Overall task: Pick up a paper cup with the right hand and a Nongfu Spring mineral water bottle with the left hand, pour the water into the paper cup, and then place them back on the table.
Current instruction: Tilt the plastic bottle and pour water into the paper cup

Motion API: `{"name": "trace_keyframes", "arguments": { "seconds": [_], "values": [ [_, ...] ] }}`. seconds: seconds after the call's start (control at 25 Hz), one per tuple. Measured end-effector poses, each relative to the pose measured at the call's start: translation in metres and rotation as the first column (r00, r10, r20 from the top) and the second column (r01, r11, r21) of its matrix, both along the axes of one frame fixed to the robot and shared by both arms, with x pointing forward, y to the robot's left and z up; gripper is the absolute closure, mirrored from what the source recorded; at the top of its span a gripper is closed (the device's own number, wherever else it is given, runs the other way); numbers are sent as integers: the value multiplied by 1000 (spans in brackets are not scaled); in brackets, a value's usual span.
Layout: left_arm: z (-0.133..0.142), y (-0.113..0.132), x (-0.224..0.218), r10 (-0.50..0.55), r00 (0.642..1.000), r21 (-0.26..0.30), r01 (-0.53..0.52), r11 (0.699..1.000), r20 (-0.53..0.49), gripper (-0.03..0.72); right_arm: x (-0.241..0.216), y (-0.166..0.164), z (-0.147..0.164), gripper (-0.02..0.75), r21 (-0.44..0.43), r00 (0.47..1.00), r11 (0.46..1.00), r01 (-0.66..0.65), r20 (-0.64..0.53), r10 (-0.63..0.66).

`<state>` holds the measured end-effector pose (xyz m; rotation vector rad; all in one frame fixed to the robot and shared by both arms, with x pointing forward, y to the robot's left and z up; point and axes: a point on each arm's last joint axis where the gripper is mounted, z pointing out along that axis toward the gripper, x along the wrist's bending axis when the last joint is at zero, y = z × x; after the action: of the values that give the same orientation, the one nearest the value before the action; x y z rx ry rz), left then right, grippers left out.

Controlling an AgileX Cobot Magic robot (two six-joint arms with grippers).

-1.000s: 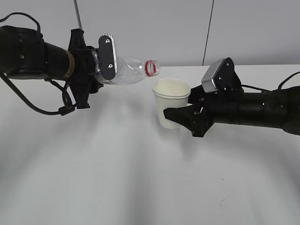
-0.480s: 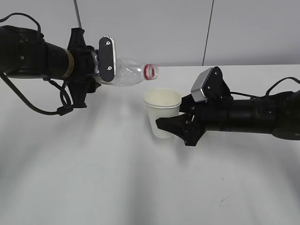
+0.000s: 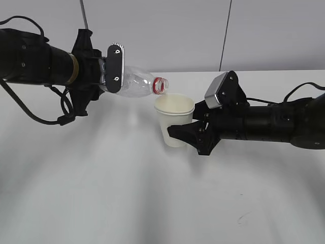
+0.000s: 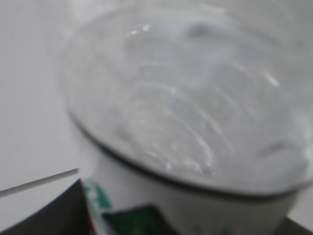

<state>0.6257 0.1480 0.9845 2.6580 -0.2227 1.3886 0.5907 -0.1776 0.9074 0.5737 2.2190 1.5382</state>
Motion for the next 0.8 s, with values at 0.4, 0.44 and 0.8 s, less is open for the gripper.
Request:
{"name": "trace_keyframes", "arguments": {
  "seconds": [0.4,0.44,0.8],
  "values": [
    [1,0,0,-16,1000,28,15,999,12,302,-2,1,-2,248,-21,999,999,-33,2,33],
    [1,0,0,-17,1000,29,17,999,13,302,-2,1,-2,248,-20,999,999,-34,3,34],
    [1,1,1,-27,999,53,26,998,22,302,-5,2,-4,248,-48,997,996,-72,3,72]
  ]
}}
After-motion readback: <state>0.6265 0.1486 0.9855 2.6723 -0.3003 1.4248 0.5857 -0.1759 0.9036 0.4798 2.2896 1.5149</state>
